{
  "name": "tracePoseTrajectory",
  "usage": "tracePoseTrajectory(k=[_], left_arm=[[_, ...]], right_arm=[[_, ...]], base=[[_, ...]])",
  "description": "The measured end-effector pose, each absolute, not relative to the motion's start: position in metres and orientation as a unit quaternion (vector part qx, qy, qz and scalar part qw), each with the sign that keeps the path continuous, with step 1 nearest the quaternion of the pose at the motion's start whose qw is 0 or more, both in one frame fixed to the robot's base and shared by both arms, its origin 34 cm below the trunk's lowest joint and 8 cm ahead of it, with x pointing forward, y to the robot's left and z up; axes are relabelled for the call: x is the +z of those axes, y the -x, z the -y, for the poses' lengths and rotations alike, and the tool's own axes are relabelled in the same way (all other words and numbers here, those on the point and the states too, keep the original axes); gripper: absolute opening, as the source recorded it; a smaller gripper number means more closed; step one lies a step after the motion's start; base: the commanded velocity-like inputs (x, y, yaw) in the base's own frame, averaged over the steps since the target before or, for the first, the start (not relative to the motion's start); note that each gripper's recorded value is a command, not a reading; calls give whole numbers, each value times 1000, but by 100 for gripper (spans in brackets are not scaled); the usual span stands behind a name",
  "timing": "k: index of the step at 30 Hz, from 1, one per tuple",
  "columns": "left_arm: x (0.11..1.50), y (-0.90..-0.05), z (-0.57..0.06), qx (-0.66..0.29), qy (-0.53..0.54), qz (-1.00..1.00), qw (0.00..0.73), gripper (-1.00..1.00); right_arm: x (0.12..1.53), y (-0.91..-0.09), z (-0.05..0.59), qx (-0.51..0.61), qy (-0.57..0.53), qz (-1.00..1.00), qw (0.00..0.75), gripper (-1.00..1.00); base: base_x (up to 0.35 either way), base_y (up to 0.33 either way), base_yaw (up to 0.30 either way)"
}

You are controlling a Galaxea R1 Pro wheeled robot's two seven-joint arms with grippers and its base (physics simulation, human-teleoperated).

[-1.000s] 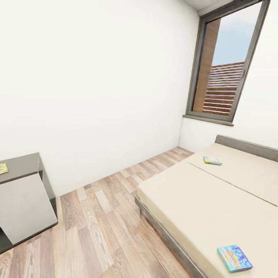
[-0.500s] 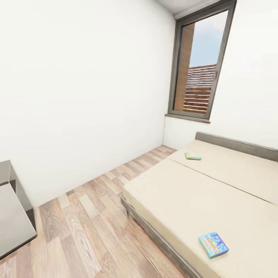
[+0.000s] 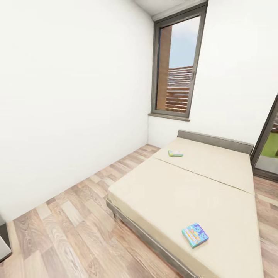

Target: Put all the toys in the child's room - the three board games (two on the bed and one on the table), the two jigsaw puzzles on the table, and the tennis ball on the table - inside the toy box on the table in the child's room.

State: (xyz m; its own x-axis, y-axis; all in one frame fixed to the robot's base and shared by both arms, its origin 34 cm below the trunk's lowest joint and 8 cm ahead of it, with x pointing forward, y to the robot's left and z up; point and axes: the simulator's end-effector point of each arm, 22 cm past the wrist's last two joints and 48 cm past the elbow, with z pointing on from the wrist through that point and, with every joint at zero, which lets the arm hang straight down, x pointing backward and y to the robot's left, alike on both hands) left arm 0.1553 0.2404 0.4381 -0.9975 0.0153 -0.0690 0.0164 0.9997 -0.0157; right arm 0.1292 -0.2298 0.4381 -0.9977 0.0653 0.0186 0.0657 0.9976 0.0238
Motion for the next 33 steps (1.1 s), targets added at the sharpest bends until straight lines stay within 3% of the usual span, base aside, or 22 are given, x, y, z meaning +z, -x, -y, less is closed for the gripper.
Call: tracePoseTrajectory(k=[33], left_arm=[[465,-178,-249,-3,-5,-997,70,100]], right_arm=[[463,-130,230,-12,33,999,9,100]], base=[[0,0,-267]])
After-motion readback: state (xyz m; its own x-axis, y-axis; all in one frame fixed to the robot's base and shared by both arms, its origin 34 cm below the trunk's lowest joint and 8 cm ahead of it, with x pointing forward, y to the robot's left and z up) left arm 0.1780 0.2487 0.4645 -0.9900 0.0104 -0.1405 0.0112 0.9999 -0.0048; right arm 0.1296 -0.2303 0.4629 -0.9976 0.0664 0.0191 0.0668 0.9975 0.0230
